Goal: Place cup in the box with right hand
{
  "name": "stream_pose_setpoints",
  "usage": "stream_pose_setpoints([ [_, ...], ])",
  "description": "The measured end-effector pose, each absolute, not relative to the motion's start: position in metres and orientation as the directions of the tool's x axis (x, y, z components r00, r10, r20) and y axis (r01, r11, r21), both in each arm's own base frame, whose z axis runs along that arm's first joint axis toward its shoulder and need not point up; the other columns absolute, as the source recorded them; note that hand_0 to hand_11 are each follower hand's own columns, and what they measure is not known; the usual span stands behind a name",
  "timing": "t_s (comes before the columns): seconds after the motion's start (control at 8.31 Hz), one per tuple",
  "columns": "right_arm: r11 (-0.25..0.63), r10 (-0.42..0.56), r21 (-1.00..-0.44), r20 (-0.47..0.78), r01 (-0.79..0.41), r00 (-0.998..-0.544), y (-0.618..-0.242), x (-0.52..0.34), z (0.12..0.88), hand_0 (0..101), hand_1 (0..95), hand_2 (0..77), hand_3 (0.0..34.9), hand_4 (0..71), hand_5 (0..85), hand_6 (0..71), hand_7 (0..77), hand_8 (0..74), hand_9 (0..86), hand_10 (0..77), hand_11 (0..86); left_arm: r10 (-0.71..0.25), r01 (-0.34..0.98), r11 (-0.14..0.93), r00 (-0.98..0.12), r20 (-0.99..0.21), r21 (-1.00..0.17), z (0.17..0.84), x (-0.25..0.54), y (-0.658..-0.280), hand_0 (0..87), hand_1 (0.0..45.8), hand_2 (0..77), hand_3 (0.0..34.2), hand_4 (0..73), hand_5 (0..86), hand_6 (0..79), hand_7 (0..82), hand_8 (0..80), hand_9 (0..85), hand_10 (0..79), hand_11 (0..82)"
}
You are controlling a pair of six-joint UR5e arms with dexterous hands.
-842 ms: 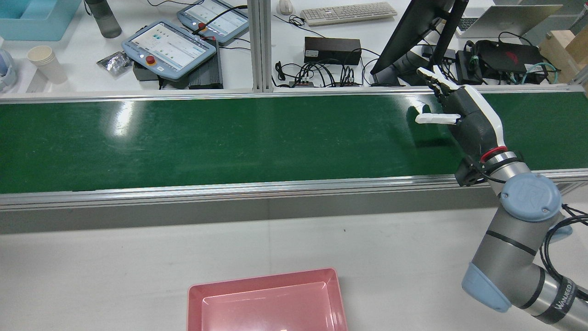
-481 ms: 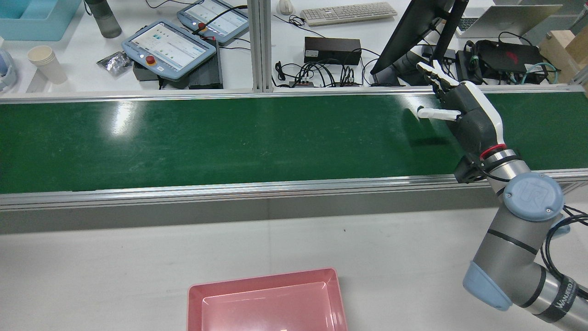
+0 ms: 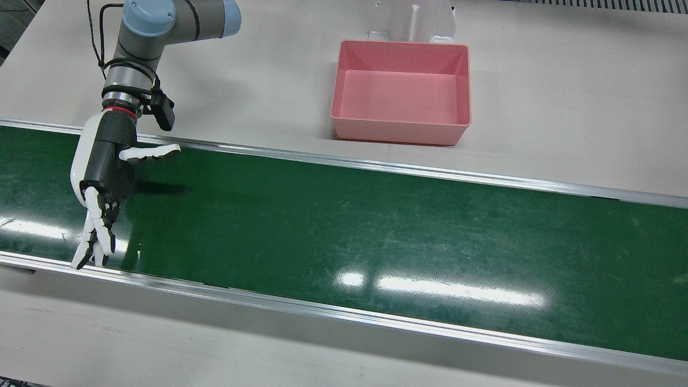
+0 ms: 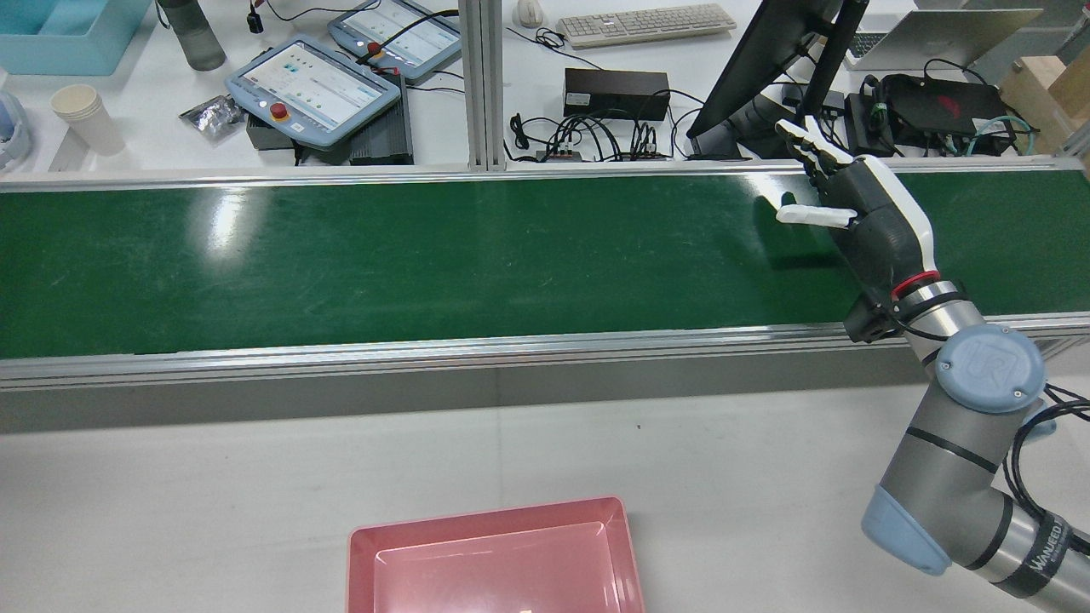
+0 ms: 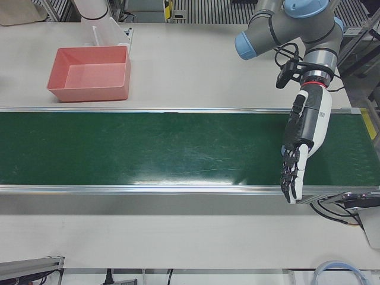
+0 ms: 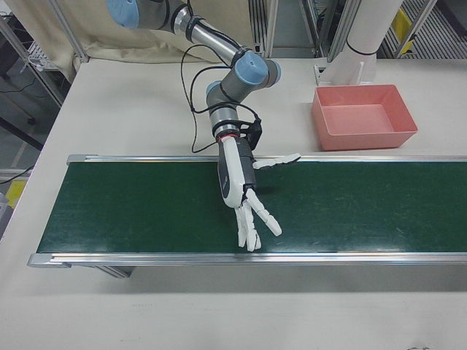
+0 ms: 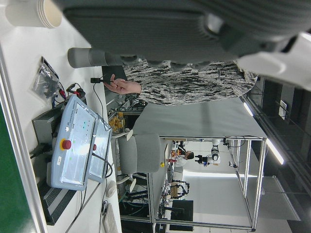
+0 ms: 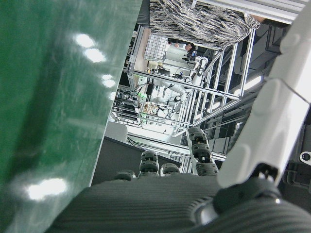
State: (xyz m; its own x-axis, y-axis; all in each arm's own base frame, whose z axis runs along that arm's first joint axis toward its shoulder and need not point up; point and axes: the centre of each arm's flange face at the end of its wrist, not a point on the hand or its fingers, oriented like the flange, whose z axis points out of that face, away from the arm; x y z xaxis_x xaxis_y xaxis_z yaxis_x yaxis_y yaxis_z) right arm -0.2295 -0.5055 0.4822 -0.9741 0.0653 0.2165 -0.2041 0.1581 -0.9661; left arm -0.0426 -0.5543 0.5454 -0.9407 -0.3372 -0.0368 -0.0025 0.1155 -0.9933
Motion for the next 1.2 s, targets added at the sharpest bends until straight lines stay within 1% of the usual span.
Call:
stream_pose_setpoints([
  [0.24, 0.151, 0.069, -0.965, 0.225, -0.213, -0.972, -0.5059, -0.2299, 0.4881, 47, 13.1, 0.5, 0.0, 0.0, 5.5, 1.6, 1.1, 6.5, 8.7, 0.0, 0.5, -0.337, -0.003, 0.116, -0.941, -0.037, -0.993, 0.5452, -0.0426, -0.5545, 0.0, 0.5, 1.1, 0.0, 1.1, 0.5, 0.0, 0.5, 0.0, 0.0, 0.0, 0.0],
  [0.36, 0.149, 0.069, -0.965, 0.228, -0.216, -0.971, -0.5061, -0.2291, 0.4892, 49, 16.9, 0.5, 0.0, 0.0, 5.5, 2.7, 1.6, 6.5, 8.7, 0.0, 0.5, -0.337, -0.003, 0.116, -0.941, -0.037, -0.993, 0.5451, -0.0426, -0.5545, 0.0, 0.5, 1.1, 0.0, 1.1, 0.5, 0.0, 0.5, 0.0, 0.0, 0.0, 0.0],
  [0.48, 0.147, 0.067, -0.965, 0.229, -0.217, -0.971, -0.5065, -0.2275, 0.4898, 51, 22.4, 3.8, 0.0, 0.0, 6.5, 2.7, 1.6, 6.5, 8.7, 0.0, 0.5, -0.337, -0.003, 0.115, -0.941, -0.037, -0.993, 0.5451, -0.0426, -0.5545, 0.0, 0.5, 1.1, 0.0, 1.1, 0.0, 0.0, 0.5, 0.0, 0.0, 0.0, 0.0],
  [0.6, 0.146, 0.063, -0.965, 0.228, -0.217, -0.971, -0.5073, -0.2252, 0.4900, 51, 20.7, 9.3, 0.0, 0.0, 6.5, 2.7, 1.1, 6.5, 8.7, 0.0, 0.5, -0.337, -0.003, 0.116, -0.941, -0.037, -0.993, 0.5450, -0.0426, -0.5545, 0.0, 0.5, 1.1, 0.0, 1.1, 0.0, 0.0, 0.5, 0.0, 0.0, 0.0, 0.0],
  [0.72, 0.145, 0.060, -0.965, 0.228, -0.218, -0.972, -0.5079, -0.2231, 0.4904, 51, 19.6, 5.5, 0.0, 0.0, 6.5, 2.7, 1.6, 6.5, 8.7, 0.0, 0.5, -0.337, -0.003, 0.116, -0.941, -0.037, -0.993, 0.5448, -0.0426, -0.5545, 0.0, 0.5, 1.1, 0.0, 1.1, 0.0, 0.0, 0.5, 0.0, 0.0, 0.0, 0.0],
  [1.2, 0.148, 0.061, -0.964, 0.232, -0.221, -0.971, -0.5077, -0.2242, 0.4887, 51, 19.6, 3.3, 0.0, 0.0, 6.5, 2.7, 1.6, 6.5, 8.7, 0.0, 0.5, -0.337, -0.003, 0.116, -0.941, -0.037, -0.993, 0.5450, -0.0426, -0.5545, 0.0, 0.5, 1.1, 0.0, 1.1, 0.5, 0.0, 0.5, 0.0, 0.0, 0.0, 0.0],
])
